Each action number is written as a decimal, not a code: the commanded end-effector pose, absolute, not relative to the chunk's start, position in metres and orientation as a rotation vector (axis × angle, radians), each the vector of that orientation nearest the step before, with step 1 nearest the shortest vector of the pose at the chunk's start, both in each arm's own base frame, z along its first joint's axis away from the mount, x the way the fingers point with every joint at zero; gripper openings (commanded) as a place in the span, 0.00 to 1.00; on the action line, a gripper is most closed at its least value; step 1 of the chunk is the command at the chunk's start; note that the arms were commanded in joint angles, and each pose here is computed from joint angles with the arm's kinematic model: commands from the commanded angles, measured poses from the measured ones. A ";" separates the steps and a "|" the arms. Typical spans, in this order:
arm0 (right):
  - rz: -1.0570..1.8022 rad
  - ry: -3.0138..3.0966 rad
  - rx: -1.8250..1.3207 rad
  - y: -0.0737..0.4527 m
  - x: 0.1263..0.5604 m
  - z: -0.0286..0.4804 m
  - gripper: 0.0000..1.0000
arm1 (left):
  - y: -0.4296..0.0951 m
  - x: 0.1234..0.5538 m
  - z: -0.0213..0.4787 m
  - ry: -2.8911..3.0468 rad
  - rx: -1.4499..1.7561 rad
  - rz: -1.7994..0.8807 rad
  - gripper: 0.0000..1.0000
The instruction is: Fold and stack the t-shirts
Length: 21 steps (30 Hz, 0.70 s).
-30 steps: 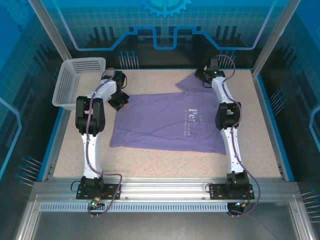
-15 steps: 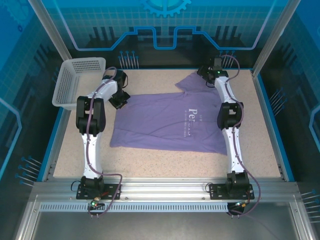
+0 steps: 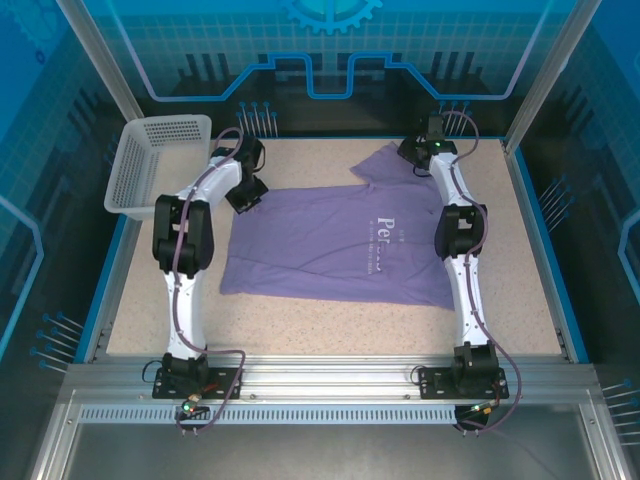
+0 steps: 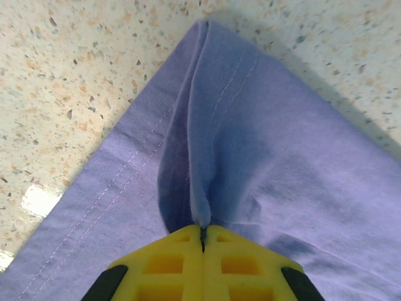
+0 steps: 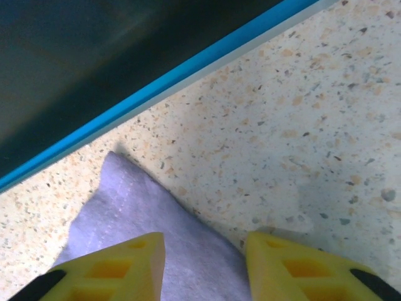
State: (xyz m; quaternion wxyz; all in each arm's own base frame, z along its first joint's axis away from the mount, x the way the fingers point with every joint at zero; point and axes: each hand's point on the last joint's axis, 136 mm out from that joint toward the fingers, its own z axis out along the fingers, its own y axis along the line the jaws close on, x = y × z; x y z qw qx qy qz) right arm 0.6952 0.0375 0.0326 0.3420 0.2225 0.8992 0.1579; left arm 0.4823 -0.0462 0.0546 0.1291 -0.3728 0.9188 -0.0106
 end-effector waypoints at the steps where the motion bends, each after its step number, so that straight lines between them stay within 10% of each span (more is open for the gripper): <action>1: 0.408 2.480 0.540 0.056 0.670 0.013 0.30 | -0.041 0.476 0.075 2.638 -1.036 -0.005 0.00; 11: 0.374 2.489 0.455 0.055 0.667 0.027 0.00 | -0.039 0.459 0.074 2.639 -1.029 -0.006 0.00; 21: 0.415 2.370 0.295 0.060 0.677 0.099 0.00 | -0.041 0.481 0.099 2.626 -0.872 -0.065 0.00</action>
